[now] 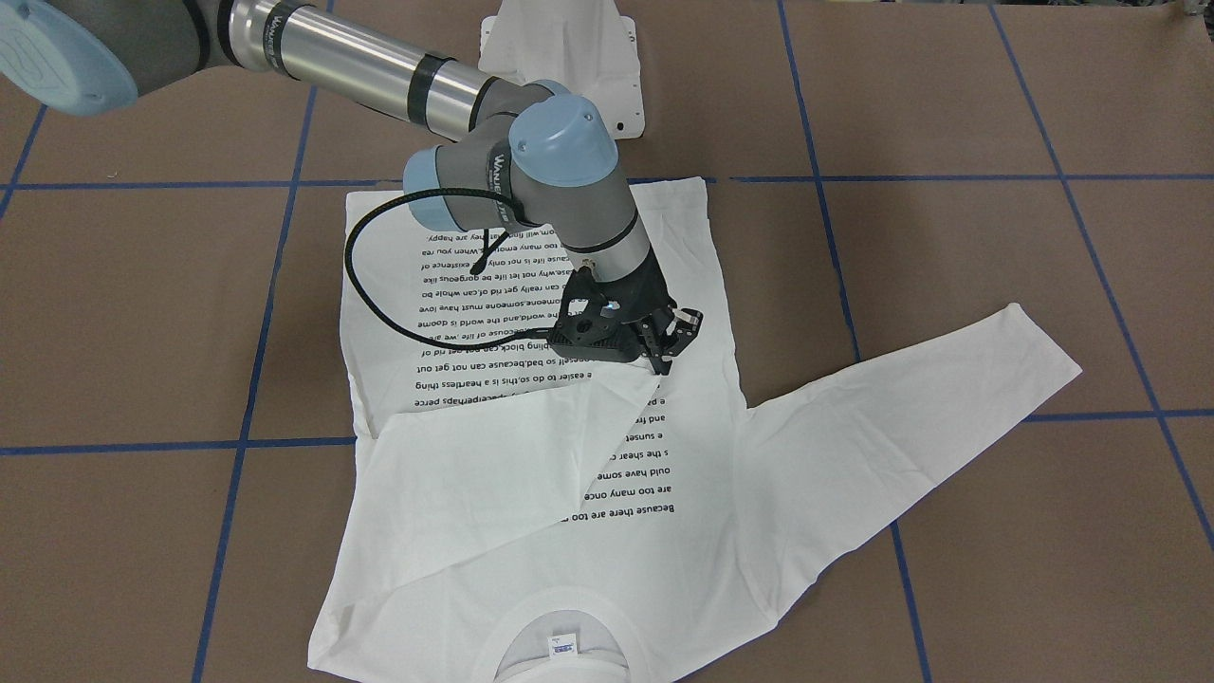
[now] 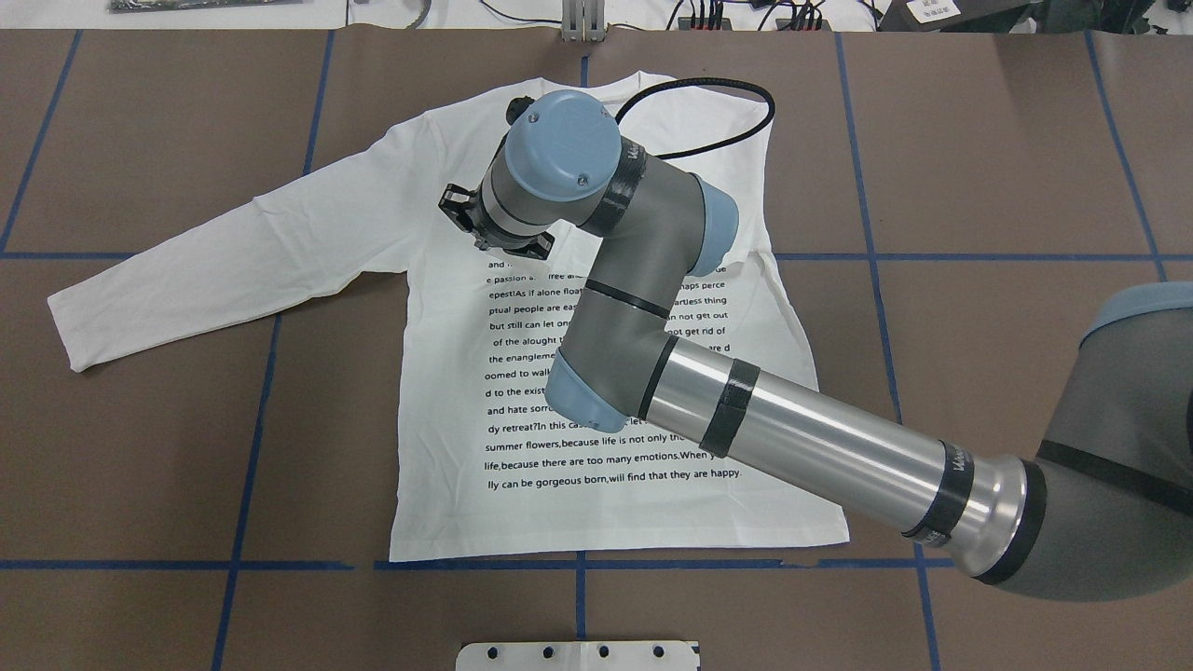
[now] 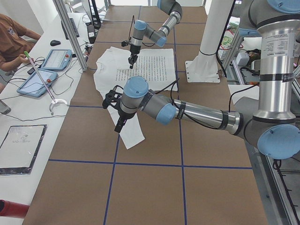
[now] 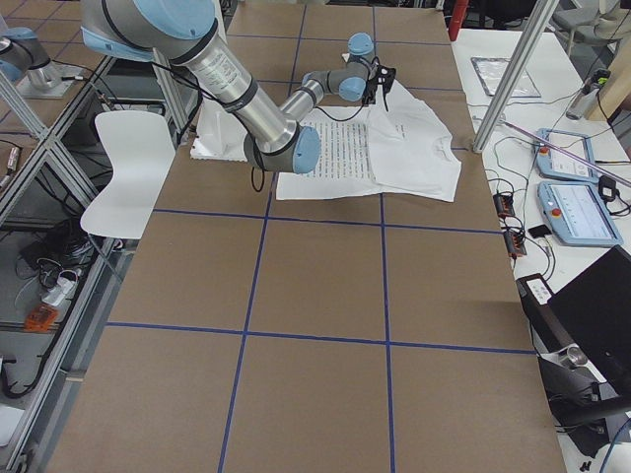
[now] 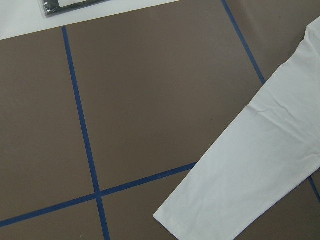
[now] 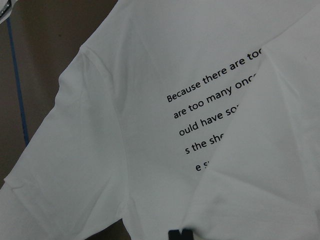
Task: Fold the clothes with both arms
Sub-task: 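Carry the sleeve with the right gripper across the shirt body toward the collar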
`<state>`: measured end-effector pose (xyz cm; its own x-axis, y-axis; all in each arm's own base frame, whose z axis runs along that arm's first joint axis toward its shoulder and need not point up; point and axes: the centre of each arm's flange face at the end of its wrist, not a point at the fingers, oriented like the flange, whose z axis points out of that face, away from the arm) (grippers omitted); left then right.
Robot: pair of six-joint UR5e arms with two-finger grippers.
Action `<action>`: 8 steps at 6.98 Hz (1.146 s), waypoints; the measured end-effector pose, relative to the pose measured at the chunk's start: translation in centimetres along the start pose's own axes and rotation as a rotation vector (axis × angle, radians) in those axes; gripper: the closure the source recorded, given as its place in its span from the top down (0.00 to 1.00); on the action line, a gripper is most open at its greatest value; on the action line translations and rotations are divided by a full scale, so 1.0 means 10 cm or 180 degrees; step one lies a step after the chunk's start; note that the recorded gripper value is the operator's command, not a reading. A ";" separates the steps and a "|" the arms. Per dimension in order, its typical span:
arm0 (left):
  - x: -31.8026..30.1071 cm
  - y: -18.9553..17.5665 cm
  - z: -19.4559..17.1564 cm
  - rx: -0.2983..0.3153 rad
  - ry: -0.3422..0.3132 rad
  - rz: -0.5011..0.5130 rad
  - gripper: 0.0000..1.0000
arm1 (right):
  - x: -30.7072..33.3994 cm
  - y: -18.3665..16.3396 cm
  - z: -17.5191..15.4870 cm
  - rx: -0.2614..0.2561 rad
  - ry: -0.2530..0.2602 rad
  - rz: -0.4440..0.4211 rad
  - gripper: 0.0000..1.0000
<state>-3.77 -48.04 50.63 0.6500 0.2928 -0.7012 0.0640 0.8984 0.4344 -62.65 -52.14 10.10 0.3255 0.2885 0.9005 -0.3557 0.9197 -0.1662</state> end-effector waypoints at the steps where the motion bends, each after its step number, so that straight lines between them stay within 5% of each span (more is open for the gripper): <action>1: 0.00 0.00 0.00 -0.0001 -0.0001 -0.0001 1.00 | -0.05 0.09 0.04 0.0012 -0.0005 -0.0018 0.00; 5: -0.01 0.01 0.00 -0.0005 0.0000 -0.0002 1.00 | -0.27 0.32 0.13 0.0060 -0.0023 -0.0065 0.00; 7: -0.02 0.04 0.01 -0.0016 -0.0003 -0.0019 1.00 | -0.30 0.38 0.20 0.0095 -0.0076 -0.0091 0.12; 8: -0.03 0.05 0.01 -0.0017 -0.0004 -0.0021 1.00 | -0.33 0.37 0.26 0.0119 -0.0109 -0.0099 0.37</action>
<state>-3.85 -47.75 51.07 0.6505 0.2866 -0.7034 0.0641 0.9021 0.4268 -67.36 -50.44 7.55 0.3069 0.2500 0.9183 -0.3785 0.9174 -0.1233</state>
